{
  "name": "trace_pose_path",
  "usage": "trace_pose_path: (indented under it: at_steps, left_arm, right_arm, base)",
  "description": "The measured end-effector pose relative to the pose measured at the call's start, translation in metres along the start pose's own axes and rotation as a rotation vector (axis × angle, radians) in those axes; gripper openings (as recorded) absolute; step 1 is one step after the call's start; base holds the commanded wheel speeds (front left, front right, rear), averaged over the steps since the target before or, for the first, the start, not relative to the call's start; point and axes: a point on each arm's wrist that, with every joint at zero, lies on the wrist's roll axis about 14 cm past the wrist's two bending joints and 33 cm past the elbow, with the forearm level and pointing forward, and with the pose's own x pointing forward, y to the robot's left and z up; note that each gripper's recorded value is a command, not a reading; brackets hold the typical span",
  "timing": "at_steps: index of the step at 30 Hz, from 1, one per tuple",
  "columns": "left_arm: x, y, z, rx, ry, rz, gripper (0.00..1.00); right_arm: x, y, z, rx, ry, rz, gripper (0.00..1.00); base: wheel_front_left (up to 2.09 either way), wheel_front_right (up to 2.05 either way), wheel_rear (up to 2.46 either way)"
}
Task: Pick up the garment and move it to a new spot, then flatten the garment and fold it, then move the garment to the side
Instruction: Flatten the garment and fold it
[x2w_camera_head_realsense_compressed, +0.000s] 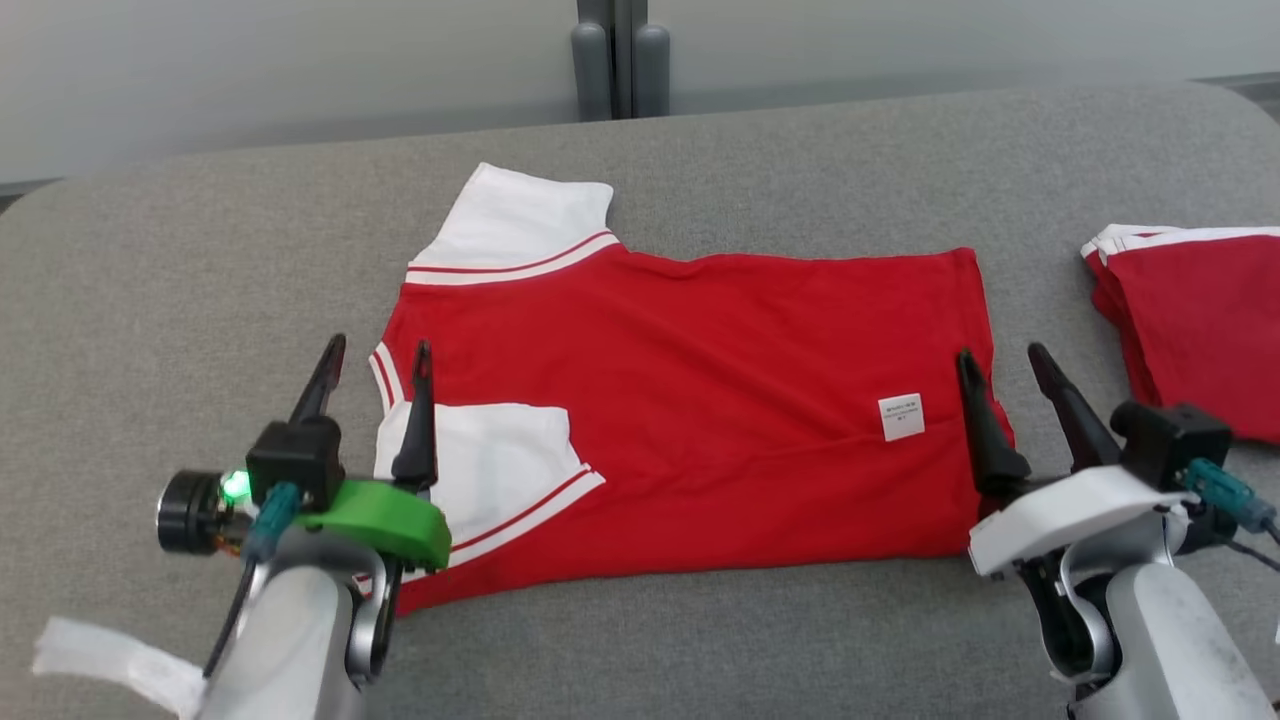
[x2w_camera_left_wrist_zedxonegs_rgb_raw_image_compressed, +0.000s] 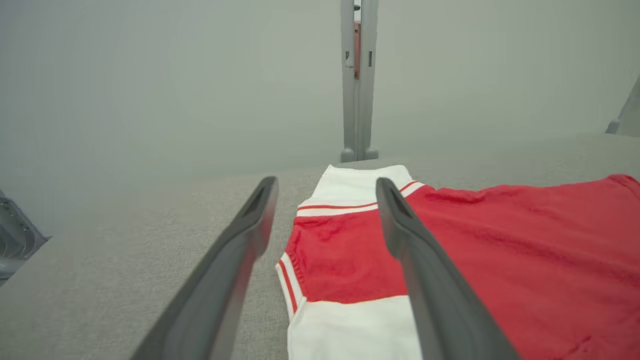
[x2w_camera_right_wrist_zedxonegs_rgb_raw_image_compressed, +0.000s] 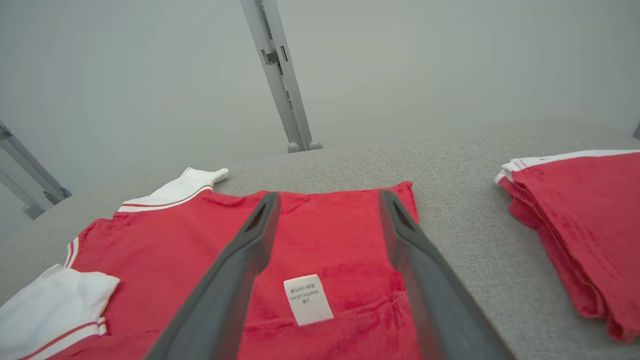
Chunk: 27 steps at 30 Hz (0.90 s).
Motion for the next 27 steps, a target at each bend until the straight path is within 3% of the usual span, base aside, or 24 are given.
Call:
trace_pose_path:
  at_steps: [10, 14, 17, 19, 27]
  left_arm:
    - [0.106, -0.012, -0.004, 0.174, 0.188, -0.215, 1.0]
    - [0.148, -0.003, -0.004, 0.307, 0.235, -0.247, 1.0]
    - [0.169, 0.0, -0.029, 0.344, 0.353, -0.266, 1.0]
    - [0.177, -0.014, -0.048, 0.403, 0.427, -0.332, 1.0]
    - [0.199, -0.008, -0.09, 0.336, 0.661, -0.358, 1.0]
  right_arm:
    - [0.059, 0.007, 0.017, -0.08, -0.03, 0.086, 1.0]
    - [0.079, 0.008, 0.014, -0.083, -0.026, 0.11, 1.0]
    - [0.094, 0.009, 0.012, -0.087, -0.023, 0.126, 1.0]
    - [0.1, 0.007, 0.01, -0.098, -0.019, 0.133, 1.0]
    - [0.103, -0.015, 0.003, -0.128, 0.005, 0.099, 1.0]
  base:
    - [0.0, 0.0, 0.0]
    - [0.0, 0.0, 0.0]
    - [0.0, 0.0, 0.0]
    - [0.0, 0.0, 0.0]
    - [0.0, 0.0, 0.0]
